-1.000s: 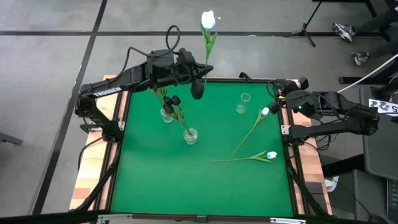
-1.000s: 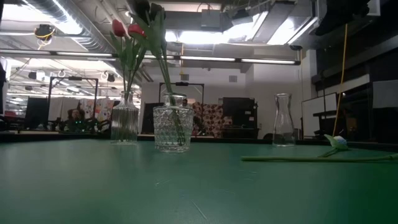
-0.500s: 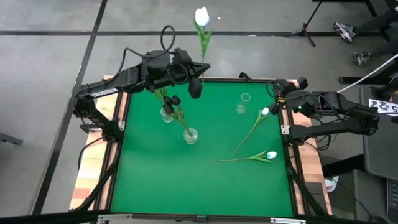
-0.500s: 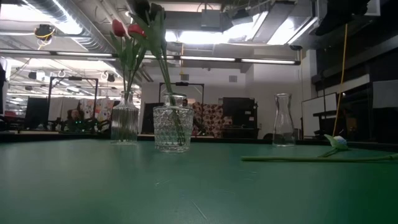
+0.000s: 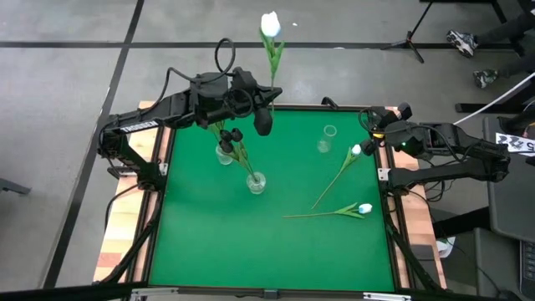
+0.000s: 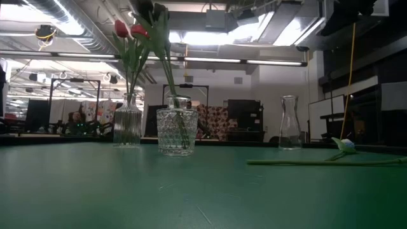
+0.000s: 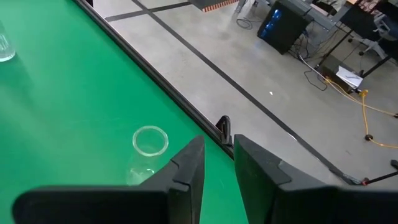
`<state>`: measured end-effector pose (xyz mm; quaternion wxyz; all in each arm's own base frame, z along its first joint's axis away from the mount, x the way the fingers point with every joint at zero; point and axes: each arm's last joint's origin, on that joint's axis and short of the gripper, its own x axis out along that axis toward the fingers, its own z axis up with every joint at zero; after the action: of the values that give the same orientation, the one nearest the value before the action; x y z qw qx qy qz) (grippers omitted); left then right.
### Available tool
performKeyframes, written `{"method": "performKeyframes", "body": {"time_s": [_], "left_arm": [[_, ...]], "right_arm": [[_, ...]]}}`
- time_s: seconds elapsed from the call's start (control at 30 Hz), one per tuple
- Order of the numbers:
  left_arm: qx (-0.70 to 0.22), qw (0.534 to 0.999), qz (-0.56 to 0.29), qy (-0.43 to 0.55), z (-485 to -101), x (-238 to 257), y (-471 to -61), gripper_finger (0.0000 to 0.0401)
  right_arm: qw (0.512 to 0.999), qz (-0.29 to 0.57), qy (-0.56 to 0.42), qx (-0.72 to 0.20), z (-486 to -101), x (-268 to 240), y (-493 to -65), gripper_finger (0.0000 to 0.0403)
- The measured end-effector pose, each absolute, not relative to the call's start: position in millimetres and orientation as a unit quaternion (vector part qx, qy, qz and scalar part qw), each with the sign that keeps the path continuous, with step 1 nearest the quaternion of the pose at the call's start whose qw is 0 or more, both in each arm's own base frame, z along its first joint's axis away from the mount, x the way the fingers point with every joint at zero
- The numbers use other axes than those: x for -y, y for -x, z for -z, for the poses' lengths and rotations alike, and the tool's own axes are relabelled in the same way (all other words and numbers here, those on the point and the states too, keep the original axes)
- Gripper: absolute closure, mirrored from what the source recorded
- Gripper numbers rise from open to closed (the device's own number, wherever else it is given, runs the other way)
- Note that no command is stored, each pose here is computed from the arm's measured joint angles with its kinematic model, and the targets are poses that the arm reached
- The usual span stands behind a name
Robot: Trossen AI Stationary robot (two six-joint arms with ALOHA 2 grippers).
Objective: Sort flowers into vase by color
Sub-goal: Put the top white tulip into the top right transparent vase
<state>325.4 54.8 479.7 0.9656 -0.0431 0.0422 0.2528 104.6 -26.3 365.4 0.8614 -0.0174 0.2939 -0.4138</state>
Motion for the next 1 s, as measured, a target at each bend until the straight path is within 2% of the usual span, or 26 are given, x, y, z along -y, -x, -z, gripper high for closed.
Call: {"method": "performKeyframes", "body": {"time_s": [0.7,0.87,1.0], "left_arm": [[-0.045,0.969,-0.241,0.04,-479,-46,-327,0.0401],[-0.04,0.969,-0.238,0.043,-483,-46,-322,0.0401],[-0.013,0.975,-0.216,0.047,-499,-42,-302,0.0401]], "right_arm": [[0.861,0.407,0.019,-0.304,-363,26,-111,0.0316],[0.877,0.387,0.045,-0.28,-370,26,-117,0.0316],[0.903,0.347,0.096,-0.235,-384,26,-126,0.0316]]}}
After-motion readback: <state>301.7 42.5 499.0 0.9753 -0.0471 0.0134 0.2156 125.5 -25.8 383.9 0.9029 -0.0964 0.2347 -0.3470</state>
